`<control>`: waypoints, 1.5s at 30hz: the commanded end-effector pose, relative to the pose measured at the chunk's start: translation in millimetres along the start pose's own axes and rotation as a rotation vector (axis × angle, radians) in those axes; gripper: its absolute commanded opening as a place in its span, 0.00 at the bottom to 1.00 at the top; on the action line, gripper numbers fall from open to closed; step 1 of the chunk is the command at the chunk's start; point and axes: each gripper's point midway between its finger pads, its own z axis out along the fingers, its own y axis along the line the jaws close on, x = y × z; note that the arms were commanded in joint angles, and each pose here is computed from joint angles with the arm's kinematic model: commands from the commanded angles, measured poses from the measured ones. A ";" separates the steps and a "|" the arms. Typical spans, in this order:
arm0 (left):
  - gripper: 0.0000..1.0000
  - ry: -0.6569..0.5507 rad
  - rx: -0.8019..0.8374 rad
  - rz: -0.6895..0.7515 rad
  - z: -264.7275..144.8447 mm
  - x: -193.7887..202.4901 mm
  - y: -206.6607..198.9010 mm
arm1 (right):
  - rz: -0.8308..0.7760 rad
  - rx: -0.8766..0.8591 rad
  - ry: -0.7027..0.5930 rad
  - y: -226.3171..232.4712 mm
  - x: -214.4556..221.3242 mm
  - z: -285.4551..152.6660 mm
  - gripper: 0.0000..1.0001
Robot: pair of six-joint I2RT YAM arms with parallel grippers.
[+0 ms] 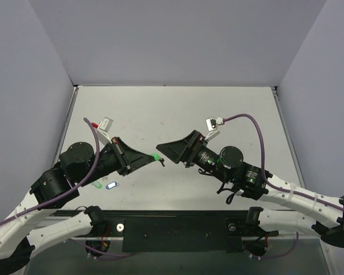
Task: Remove the keys from the keyring
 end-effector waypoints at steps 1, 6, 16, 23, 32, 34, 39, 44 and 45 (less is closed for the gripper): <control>0.00 0.036 0.204 0.126 -22.4 -2.2 -60.4 | 0.070 -0.185 -0.040 52.2 -17.0 -0.6 0.88; 0.00 0.118 0.285 0.240 -24.1 9.5 -80.8 | 0.146 -0.281 -0.026 73.1 -18.4 -2.5 0.88; 0.00 0.196 0.585 0.344 -51.6 20.9 -145.2 | 0.369 -0.599 -0.039 131.4 -39.5 -22.4 0.90; 0.00 0.169 0.649 0.397 -58.9 14.4 -167.6 | 0.473 -0.715 -0.037 152.2 -48.3 -32.3 0.89; 0.00 0.138 0.668 0.426 -54.2 8.5 -178.3 | 0.516 -0.767 -0.038 163.5 -53.9 -41.8 0.90; 0.00 0.135 0.665 0.440 -52.1 7.9 -178.4 | 0.530 -0.773 -0.032 164.6 -53.2 -42.3 0.89; 0.00 0.080 0.639 0.459 -48.0 -0.9 -176.5 | 0.545 -0.786 -0.027 169.2 -53.7 -45.4 0.89; 0.00 0.031 0.605 0.476 -44.4 -9.5 -171.6 | 0.556 -0.796 -0.021 171.7 -52.3 -45.8 0.89; 0.00 0.026 0.599 0.478 -43.6 -10.5 -170.7 | 0.557 -0.798 -0.021 172.0 -52.7 -45.7 0.89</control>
